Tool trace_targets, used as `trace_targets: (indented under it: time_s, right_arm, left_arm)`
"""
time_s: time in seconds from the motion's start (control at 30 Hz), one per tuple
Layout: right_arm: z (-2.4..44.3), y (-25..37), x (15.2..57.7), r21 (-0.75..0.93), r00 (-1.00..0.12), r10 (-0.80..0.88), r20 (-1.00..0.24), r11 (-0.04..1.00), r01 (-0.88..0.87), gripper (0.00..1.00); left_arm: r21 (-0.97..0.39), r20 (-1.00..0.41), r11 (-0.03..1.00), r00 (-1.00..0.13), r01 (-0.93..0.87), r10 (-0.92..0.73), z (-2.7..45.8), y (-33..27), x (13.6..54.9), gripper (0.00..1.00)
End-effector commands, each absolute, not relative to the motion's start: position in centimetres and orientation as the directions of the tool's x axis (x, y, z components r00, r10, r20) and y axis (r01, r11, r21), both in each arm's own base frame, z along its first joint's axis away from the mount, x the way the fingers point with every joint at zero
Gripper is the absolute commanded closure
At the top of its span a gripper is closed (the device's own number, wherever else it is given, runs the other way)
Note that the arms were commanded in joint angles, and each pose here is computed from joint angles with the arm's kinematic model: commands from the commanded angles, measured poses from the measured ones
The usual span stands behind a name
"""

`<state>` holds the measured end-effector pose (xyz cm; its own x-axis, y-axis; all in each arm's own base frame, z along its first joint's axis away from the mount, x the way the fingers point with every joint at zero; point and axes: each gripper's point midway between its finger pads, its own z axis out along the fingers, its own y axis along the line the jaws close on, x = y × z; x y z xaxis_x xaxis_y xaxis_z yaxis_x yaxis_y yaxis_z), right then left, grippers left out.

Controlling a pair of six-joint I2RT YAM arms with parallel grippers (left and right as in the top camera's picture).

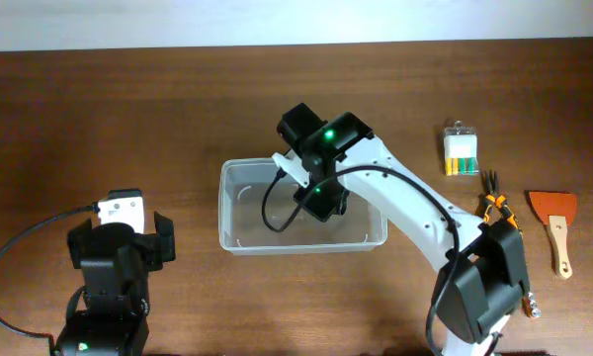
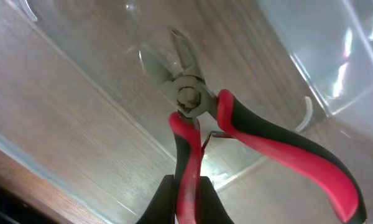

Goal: Pack container
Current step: 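Carry the red pliers left over the clear container, then lower the pliers into the container and open the right gripper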

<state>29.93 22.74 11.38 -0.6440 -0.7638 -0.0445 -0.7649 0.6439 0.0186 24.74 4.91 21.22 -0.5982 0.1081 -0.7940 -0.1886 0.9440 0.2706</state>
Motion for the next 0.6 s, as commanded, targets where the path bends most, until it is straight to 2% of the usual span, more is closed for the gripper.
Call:
trace_targets:
  time_s: [0.0, 0.57]
  right_arm:
    - [10.4, 23.7, 29.3, 0.076, -0.601, -0.799, -0.034, 0.597, -0.799, 0.95]
    - [4.8, 24.3, 29.7, 0.118, -0.601, -0.797, 0.056, 0.603, -0.789, 0.95]
  left_arm:
    - [0.282, -0.801, 0.941, -0.585, -0.186, 0.125, 22.2, 4.9, 24.8, 0.01]
    - [0.282, -0.801, 0.941, -0.585, -0.186, 0.125, 22.2, 4.9, 24.8, 0.01]
